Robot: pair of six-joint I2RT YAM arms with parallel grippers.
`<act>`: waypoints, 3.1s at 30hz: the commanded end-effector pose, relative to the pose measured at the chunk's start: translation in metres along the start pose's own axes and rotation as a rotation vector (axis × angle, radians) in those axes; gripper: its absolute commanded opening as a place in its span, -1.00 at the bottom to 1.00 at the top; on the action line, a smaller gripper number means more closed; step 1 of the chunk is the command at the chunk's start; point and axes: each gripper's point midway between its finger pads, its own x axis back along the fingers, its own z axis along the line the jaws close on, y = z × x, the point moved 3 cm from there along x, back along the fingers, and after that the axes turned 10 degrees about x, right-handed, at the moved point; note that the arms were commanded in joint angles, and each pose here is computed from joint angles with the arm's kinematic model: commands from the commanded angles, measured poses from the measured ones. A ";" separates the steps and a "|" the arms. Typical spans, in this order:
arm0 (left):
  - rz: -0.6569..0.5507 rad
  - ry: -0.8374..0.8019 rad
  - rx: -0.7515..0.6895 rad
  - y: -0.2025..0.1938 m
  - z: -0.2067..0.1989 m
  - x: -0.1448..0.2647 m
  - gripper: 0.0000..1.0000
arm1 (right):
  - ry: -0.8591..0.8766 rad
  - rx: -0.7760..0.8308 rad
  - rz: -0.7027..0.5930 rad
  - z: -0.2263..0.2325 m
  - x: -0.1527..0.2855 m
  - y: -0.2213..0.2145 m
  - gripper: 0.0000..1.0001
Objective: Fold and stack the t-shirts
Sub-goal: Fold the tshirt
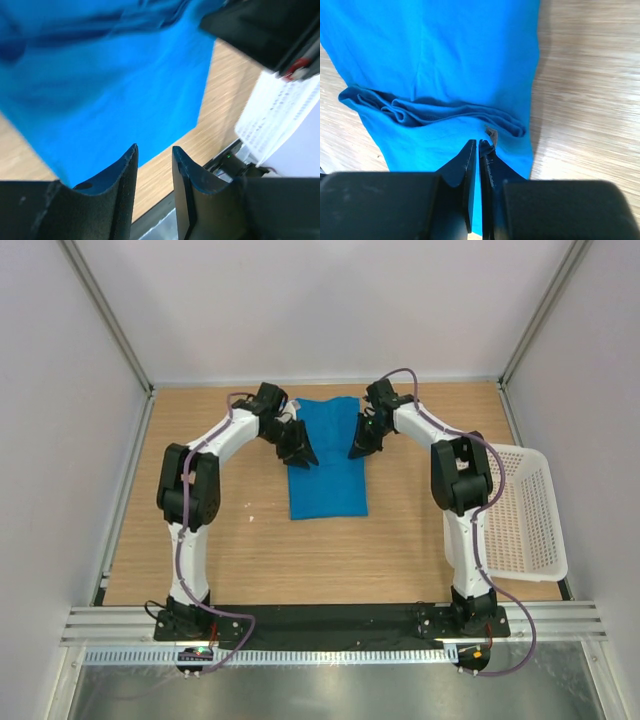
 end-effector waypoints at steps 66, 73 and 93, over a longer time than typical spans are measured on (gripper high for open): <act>0.012 0.179 0.223 -0.071 0.126 0.006 -0.31 | 0.354 -0.112 0.079 0.021 0.075 -0.153 -0.07; 0.015 0.171 0.199 -0.099 0.107 0.005 -0.26 | 0.343 -0.127 0.097 0.020 0.059 -0.151 0.03; -0.129 0.189 0.127 -0.074 0.069 0.072 -0.09 | 0.246 -0.443 0.092 0.022 0.015 -0.171 -0.07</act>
